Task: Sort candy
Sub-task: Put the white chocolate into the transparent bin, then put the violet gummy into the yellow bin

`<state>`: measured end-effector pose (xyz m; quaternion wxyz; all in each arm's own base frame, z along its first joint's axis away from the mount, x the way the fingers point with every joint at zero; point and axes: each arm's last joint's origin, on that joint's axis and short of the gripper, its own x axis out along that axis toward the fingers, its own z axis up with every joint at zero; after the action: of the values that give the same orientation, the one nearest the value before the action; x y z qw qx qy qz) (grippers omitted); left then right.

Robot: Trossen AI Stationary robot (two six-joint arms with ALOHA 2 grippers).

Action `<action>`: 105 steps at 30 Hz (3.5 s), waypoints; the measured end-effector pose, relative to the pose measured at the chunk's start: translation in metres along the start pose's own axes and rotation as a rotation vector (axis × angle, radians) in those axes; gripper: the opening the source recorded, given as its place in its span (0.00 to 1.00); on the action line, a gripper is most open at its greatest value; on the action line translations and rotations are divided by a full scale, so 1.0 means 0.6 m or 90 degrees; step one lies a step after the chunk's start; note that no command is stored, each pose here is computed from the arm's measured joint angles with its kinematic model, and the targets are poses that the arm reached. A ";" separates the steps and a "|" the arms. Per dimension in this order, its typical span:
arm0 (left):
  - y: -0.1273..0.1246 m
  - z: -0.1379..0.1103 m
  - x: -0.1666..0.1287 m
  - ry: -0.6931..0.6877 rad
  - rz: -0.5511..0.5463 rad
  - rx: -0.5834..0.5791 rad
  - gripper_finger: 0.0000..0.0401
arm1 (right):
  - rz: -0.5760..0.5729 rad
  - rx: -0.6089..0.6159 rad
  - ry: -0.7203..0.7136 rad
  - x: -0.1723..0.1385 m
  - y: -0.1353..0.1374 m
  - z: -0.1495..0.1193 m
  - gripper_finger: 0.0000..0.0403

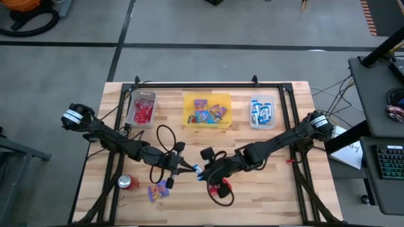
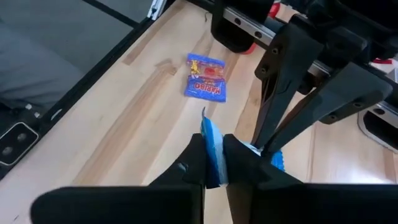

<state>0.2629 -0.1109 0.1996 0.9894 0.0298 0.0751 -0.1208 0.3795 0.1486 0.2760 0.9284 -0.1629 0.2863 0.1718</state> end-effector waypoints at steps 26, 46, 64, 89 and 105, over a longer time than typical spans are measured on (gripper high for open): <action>0.004 -0.023 -0.003 0.158 0.050 -0.054 0.31 | -0.102 0.301 0.278 -0.137 -0.178 -0.095 0.06; 0.001 0.019 0.000 0.400 0.089 -0.093 0.31 | -0.307 0.410 0.482 -0.281 -0.285 -0.369 0.08; 0.003 0.012 -0.002 0.401 0.139 -0.119 0.31 | -0.531 0.543 0.499 -0.278 -0.262 -0.443 0.29; -0.069 -0.007 -0.034 0.581 0.043 -0.503 0.31 | -0.289 0.554 0.011 -0.209 -0.138 -0.255 0.31; -0.089 -0.014 -0.049 0.636 0.052 -0.525 0.36 | -0.166 0.461 -0.010 -0.148 -0.010 -0.205 0.31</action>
<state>0.2203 -0.1549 0.1937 0.7692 -0.2974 0.5654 -0.0160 0.2546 0.0740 0.2329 0.9422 0.1416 0.2981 -0.0588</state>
